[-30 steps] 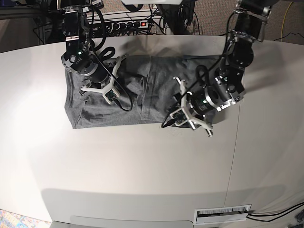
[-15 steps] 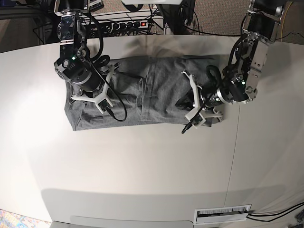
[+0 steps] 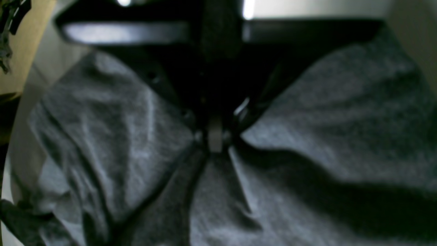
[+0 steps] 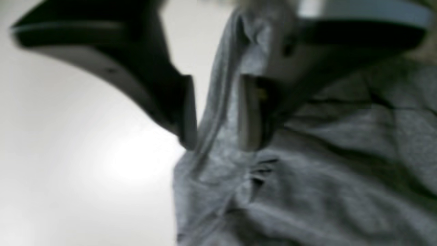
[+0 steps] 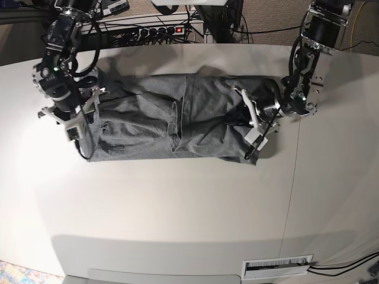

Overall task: Fold the T-shirt properly
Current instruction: 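Move the right gripper to the opposite end of the bundle and grasp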

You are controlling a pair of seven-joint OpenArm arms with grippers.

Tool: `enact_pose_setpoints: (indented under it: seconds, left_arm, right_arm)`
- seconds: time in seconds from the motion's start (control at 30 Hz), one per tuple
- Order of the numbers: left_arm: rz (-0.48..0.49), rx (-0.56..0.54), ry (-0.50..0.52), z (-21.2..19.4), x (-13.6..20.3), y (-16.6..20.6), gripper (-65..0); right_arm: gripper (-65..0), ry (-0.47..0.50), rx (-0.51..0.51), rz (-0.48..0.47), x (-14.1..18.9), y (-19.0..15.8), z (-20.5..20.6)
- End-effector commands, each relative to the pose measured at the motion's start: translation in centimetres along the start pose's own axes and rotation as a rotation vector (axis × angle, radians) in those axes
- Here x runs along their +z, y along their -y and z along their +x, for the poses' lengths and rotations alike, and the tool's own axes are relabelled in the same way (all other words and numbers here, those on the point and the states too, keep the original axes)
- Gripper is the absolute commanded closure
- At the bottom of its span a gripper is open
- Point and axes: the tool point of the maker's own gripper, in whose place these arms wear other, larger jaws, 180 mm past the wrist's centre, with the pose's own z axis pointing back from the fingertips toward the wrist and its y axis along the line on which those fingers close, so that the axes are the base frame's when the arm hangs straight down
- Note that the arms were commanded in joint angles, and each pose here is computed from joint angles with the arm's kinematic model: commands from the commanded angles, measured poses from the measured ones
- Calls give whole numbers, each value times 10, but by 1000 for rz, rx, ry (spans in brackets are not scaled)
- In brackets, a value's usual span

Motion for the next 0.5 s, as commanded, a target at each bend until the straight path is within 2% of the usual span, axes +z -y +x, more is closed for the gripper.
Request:
enact_pose_setpoints:
  seconds: [0.0, 0.17, 0.37, 0.47]
  left_arm:
    - [57, -48, -108, -20, 3, -13, 0]
    - [35, -76, -119, -23, 3, -9, 0]
    - [32, -72, -122, -26, 3, -8, 0]
    - [28, -66, -114, -27, 3, -6, 0]
  right_arm:
    - [-254, 63, -8, -18, 7, 10, 13]
    - [-254, 90, -33, -57, 24, 38, 14]
    - [-263, 71, 45, -47, 41, 57, 7]
    - [-388, 80, 17, -7, 39, 50, 2]
